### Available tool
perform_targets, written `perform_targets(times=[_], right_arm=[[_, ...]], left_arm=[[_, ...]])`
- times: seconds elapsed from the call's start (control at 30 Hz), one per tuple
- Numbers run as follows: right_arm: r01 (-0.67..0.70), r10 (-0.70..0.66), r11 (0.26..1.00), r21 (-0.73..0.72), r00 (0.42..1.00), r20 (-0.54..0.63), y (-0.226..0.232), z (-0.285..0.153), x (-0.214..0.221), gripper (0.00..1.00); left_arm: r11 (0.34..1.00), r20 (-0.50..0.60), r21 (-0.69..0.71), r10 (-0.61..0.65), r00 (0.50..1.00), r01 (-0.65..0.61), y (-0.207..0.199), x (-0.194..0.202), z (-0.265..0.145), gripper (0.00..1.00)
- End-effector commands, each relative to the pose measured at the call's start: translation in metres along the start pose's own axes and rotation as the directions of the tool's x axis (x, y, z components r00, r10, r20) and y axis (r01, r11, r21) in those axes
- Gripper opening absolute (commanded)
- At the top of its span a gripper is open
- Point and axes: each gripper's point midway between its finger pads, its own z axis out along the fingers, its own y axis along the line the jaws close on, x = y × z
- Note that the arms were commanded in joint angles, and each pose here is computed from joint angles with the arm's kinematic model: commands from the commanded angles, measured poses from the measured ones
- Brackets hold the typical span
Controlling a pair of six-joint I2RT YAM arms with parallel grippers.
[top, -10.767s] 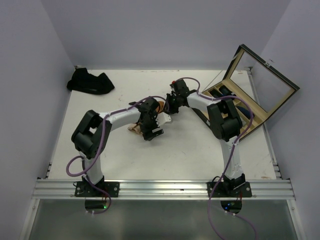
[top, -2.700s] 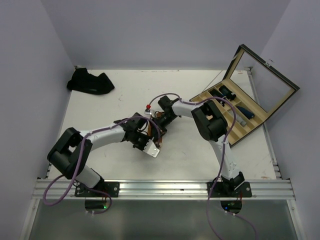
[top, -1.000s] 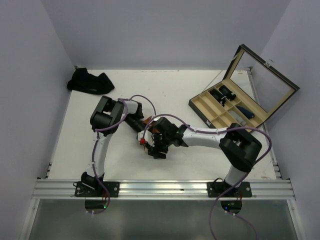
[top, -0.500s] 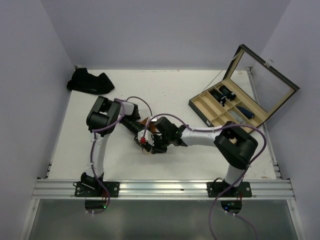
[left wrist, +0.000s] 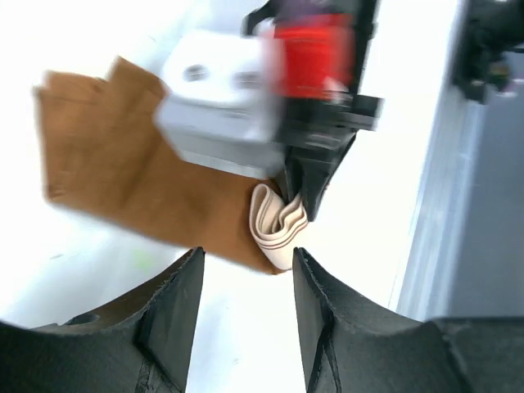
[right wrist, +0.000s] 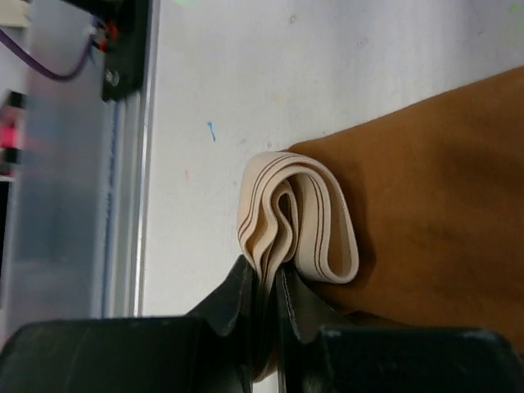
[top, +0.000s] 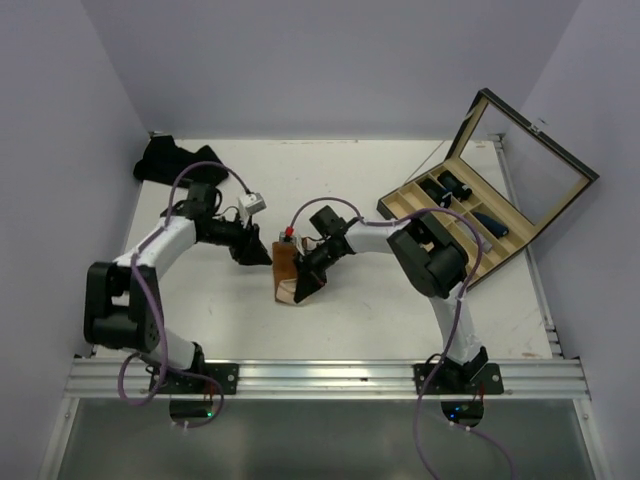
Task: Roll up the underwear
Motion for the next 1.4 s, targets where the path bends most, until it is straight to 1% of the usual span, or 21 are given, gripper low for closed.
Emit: perform_targets(times=[0.0,0.07,0.13,0.17,0.2,0.23,0.27,0.33,0.37,0.47,0.5,0.53,0.57,0.83,0.87,0.93,0.97,1.13,1.17,1.3,1.37], right_arm=[[-0.254,0.25,0.966,-0.049,0.965,-0.081,-0.007,0.012,0.032,0.0],[-0.3,0.293,0.952,-0.061,0.951,-0.102,-0.014,0.018,0.036,0.0],[-0.357,0.347,0.932,-0.064,0.929,-0.128,-0.016,0.019,0.04,0.0],[-0.368,0.358,0.928,-0.063,0.924,-0.131,-0.02,0.021,0.038,0.0],[-0.415,0.403,0.908,-0.061,0.903,-0.151,-0.022,0.023,0.046,0.0],[-0.434,0.421,0.898,-0.064,0.893,-0.159,-0.024,0.024,0.048,0.0],[-0.438,0.425,0.897,-0.061,0.891,-0.158,-0.027,0.024,0.045,0.0],[-0.484,0.469,0.874,-0.049,0.865,-0.178,-0.031,0.027,0.052,0.0],[-0.486,0.473,0.873,-0.04,0.863,-0.178,-0.034,0.027,0.05,0.0],[-0.536,0.525,0.844,-0.006,0.829,-0.192,-0.041,0.03,0.055,0.0],[-0.558,0.547,0.83,0.003,0.813,-0.2,-0.041,0.031,0.057,0.0],[-0.565,0.555,0.825,0.01,0.807,-0.203,-0.043,0.032,0.059,0.0],[-0.574,0.566,0.818,0.023,0.799,-0.205,-0.045,0.032,0.061,0.0],[-0.594,0.59,0.803,0.056,0.778,-0.217,-0.05,0.034,0.064,0.0],[-0.594,0.591,0.802,0.059,0.777,-0.219,-0.051,0.034,0.065,0.0],[-0.598,0.595,0.799,0.06,0.773,-0.221,-0.05,0.033,0.066,0.0],[-0.6,0.596,0.798,0.06,0.771,-0.224,-0.05,0.034,0.068,0.0],[-0.607,0.603,0.792,0.065,0.763,-0.234,-0.048,0.034,0.07,0.0],[-0.62,0.615,0.782,0.064,0.752,-0.236,-0.048,0.036,0.072,0.0],[-0.628,0.622,0.776,0.06,0.746,-0.236,-0.048,0.037,0.073,0.0],[-0.629,0.623,0.776,0.057,0.747,-0.232,-0.048,0.036,0.071,0.0]], left_arm=[[0.964,0.036,-0.193,0.195,0.98,-0.185,0.011,-0.009,-0.02,0.5],[0.912,0.021,-0.284,0.316,0.949,-0.297,0.006,-0.011,-0.034,0.49],[0.86,-0.057,-0.293,0.421,0.905,-0.418,0.004,0.013,-0.03,0.47],[0.811,-0.082,-0.319,0.493,0.866,-0.491,0.0,0.013,-0.032,0.46],[0.776,-0.158,-0.29,0.539,0.827,-0.561,-0.001,0.036,-0.02,0.45],[0.744,-0.183,-0.28,0.579,0.795,-0.607,-0.005,0.041,-0.017,0.44],[0.664,-0.206,-0.278,0.665,0.718,-0.695,-0.013,0.035,-0.011,0.43],[0.615,-0.233,-0.239,0.715,0.66,-0.751,-0.019,0.051,0.001,0.43],[0.543,-0.243,-0.233,0.771,0.589,-0.807,-0.027,0.046,0.008,0.45],[0.458,-0.271,-0.2,0.824,0.498,-0.866,-0.033,0.053,0.02,0.47],[0.423,-0.268,-0.169,0.849,0.455,-0.89,-0.04,0.054,0.028,0.48],[0.417,-0.276,-0.152,0.853,0.443,-0.896,-0.04,0.058,0.032,0.48],[0.392,-0.273,-0.126,0.869,0.412,-0.911,-0.044,0.059,0.036,0.48],[0.37,-0.368,-0.104,0.848,0.381,-0.923,-0.025,0.082,0.054,0.49],[0.341,-0.389,-0.131,0.846,0.364,-0.931,-0.02,0.078,0.054,0.5],[0.337,-0.417,-0.114,0.837,0.353,-0.934,-0.013,0.09,0.054,0.5],[0.312,-0.421,-0.141,0.84,0.342,-0.939,-0.011,0.084,0.054,0.5],[0.275,-0.465,-0.143,0.829,0.31,-0.951,-0.003,0.092,0.05,0.51],[0.257,-0.456,-0.109,0.845,0.278,-0.96,-0.007,0.1,0.05,0.51],[0.262,-0.444,-0.074,0.855,0.267,-0.962,-0.01,0.105,0.054,0.49],[0.297,-0.45,-0.011,0.851,0.27,-0.955,-0.011,0.116,0.059,0.48]])
